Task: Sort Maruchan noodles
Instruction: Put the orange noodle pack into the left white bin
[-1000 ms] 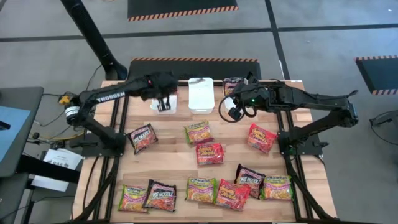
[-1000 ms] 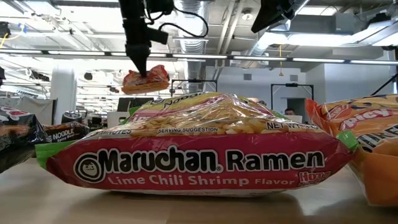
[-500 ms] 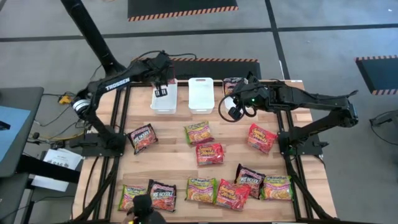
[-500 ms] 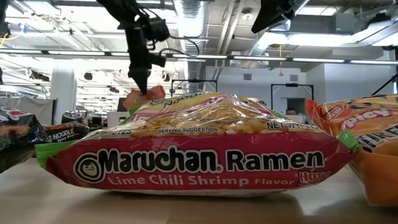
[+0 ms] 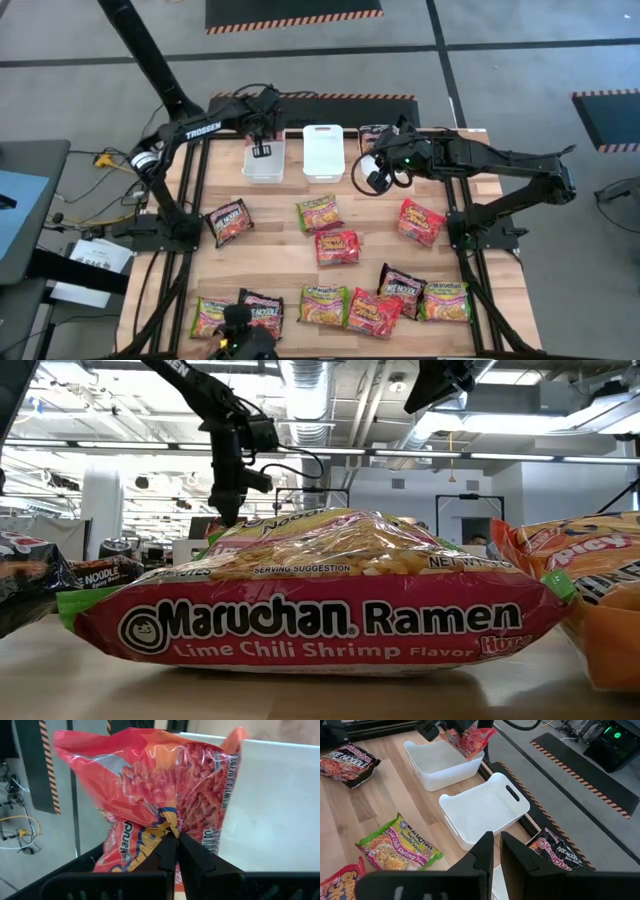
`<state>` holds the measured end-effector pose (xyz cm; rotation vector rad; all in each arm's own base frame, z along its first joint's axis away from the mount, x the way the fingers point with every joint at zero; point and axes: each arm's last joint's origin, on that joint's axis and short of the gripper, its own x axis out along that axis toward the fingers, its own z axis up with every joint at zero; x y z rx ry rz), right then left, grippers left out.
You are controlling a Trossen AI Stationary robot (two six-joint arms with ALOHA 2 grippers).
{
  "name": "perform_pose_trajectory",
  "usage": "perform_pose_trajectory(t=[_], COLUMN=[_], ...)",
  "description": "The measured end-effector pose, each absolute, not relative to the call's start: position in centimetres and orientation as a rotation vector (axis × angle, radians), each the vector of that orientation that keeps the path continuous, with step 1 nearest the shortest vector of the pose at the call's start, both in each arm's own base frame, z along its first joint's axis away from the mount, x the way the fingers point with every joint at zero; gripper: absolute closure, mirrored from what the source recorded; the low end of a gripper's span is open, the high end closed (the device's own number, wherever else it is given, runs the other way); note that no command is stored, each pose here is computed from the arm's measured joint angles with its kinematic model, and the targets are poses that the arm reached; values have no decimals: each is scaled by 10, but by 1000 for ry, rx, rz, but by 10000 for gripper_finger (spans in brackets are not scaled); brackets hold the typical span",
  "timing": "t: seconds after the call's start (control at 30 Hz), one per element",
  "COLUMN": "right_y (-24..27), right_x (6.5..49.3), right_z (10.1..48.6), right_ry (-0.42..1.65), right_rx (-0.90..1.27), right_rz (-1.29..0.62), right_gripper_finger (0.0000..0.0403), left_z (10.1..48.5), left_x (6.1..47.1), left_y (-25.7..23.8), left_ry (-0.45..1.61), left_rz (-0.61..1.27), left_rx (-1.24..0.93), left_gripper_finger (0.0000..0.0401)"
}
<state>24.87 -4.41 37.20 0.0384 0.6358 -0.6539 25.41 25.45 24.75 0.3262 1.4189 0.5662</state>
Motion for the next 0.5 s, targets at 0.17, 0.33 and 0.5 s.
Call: perform_pose_trajectory(t=[0.17, 0.33, 0.5], right_y=[-44, -44, -44], right_x=[249, 249, 249], right_z=[372, 372, 372], right_ry=[635, 635, 635], right_rx=[41, 41, 41], right_rz=[-654, -655, -655], right_gripper_finger=[346, 346, 346], left_z=[241, 240, 240], left_x=[254, 252, 252], left_y=[258, 261, 261], left_ry=[1436, 1420, 1436], left_rz=[562, 542, 511], left_rx=[320, 303, 326], left_gripper_finger=[401, 401, 401])
